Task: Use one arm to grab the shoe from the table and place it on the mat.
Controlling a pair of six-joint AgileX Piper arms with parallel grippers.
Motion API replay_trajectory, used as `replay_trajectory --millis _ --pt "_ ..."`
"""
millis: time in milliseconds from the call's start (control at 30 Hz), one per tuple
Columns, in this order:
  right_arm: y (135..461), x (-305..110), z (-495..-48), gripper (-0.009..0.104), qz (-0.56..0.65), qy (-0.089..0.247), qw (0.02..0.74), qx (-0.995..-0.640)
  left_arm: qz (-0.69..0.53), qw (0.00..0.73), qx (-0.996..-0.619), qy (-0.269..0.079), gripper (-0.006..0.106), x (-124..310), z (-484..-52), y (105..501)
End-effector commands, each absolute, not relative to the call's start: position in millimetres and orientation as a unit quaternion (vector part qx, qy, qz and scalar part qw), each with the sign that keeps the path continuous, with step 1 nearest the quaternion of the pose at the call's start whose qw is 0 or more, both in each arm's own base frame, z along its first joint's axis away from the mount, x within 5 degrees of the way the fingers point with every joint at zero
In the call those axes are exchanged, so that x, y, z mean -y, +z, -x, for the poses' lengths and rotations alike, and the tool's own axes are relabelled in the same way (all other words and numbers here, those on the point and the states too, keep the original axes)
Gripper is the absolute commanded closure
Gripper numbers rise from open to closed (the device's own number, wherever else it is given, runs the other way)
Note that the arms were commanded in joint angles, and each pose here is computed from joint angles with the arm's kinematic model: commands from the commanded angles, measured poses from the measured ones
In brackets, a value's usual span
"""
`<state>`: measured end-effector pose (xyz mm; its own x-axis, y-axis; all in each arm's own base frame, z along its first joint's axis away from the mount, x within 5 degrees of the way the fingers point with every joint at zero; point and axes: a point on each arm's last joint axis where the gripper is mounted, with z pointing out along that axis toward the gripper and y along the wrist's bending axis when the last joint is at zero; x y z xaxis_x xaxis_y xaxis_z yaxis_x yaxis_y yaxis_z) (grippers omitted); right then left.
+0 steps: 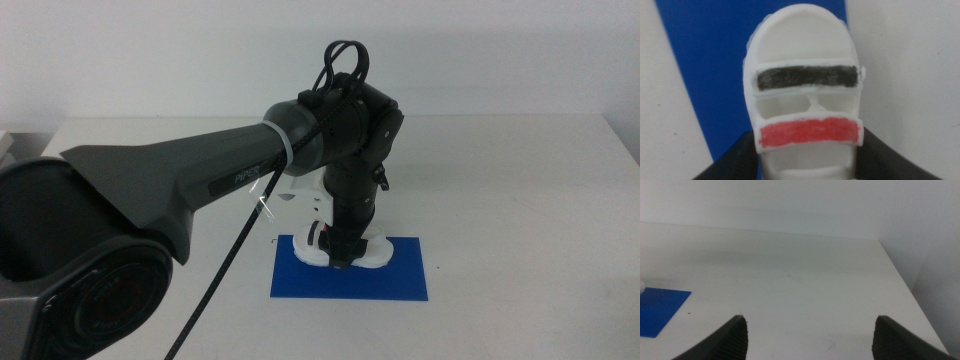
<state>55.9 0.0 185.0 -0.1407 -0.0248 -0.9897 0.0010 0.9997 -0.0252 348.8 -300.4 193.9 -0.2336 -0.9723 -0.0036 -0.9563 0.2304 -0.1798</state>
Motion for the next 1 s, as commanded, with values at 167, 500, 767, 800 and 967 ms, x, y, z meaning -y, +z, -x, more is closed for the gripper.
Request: replay_trajectory --millis 167,500,767,800,967 --pt "192 0 -55 0.031 0.012 -0.019 0.691 -0.722 0.622 0.068 -0.772 -0.114 0.102 302 -352 219" --pt "192 0 -55 0.031 0.012 -0.019 0.691 -0.722 0.624 0.062 -0.771 -0.112 0.006 302 -350 219" --pt "192 0 -55 0.031 0.012 -0.019 0.691 -0.722 0.625 0.073 -0.768 -0.117 0.006 286 -335 267" --pt "192 0 -55 0.031 0.012 -0.019 0.691 -0.722 0.626 0.077 -0.768 -0.113 0.006 282 -332 276" --pt "192 0 -55 0.031 0.012 -0.019 0.691 -0.722 0.614 0.135 -0.763 -0.154 0.006 251 -314 341"
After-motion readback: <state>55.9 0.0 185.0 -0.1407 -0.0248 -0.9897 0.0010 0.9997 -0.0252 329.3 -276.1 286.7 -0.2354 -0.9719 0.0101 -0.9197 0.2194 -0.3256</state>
